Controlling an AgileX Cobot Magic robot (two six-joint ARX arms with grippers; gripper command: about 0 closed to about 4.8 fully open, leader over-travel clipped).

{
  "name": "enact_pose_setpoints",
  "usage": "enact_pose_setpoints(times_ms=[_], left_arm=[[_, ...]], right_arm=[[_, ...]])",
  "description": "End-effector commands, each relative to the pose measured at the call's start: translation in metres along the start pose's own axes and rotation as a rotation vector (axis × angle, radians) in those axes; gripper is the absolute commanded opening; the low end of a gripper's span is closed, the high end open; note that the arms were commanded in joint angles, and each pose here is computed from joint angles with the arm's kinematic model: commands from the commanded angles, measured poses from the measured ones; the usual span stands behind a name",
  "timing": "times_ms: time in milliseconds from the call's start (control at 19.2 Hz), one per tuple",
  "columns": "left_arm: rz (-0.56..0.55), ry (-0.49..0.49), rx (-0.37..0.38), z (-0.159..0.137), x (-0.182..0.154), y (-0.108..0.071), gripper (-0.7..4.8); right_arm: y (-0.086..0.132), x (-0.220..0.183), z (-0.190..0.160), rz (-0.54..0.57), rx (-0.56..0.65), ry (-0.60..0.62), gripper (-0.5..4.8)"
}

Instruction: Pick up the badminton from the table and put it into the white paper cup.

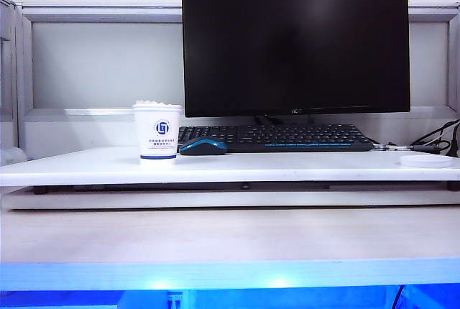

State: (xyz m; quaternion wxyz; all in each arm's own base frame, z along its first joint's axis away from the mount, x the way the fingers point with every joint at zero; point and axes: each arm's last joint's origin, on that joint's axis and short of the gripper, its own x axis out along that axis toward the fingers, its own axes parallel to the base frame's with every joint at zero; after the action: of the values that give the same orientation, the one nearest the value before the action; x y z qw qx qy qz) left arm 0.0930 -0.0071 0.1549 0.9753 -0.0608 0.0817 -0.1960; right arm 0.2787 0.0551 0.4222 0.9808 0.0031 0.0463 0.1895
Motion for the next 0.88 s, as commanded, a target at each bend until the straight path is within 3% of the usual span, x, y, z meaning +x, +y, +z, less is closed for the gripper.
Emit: enact_pose_setpoints(times_ms=[52,208,572,884], left_arm=[[0.171,0.008,0.001,-0.002,0.000,0.005,-0.06],[0.309,0.016,0.119,-0.002,-0.001,0.009,-0.06],[0.337,-0.002,0.134,-0.003,0.000,0.011,-0.06],[0.340,-0.002,0.134,-0.003,0.000,0.011,-0.06]], right_arm=[[-0.008,-0.034,0.003,-0.107,-0.085,0.009,-0.09],[-0.016,-0.064,-0.035,-0.180,-0.063,0.004,-0.09],[0.000,-0.120,-0.169,-0.285,0.120,0.002,-0.09],[0.003,-0.131,-0.226,-0.315,0.150,0.003,-0.08]])
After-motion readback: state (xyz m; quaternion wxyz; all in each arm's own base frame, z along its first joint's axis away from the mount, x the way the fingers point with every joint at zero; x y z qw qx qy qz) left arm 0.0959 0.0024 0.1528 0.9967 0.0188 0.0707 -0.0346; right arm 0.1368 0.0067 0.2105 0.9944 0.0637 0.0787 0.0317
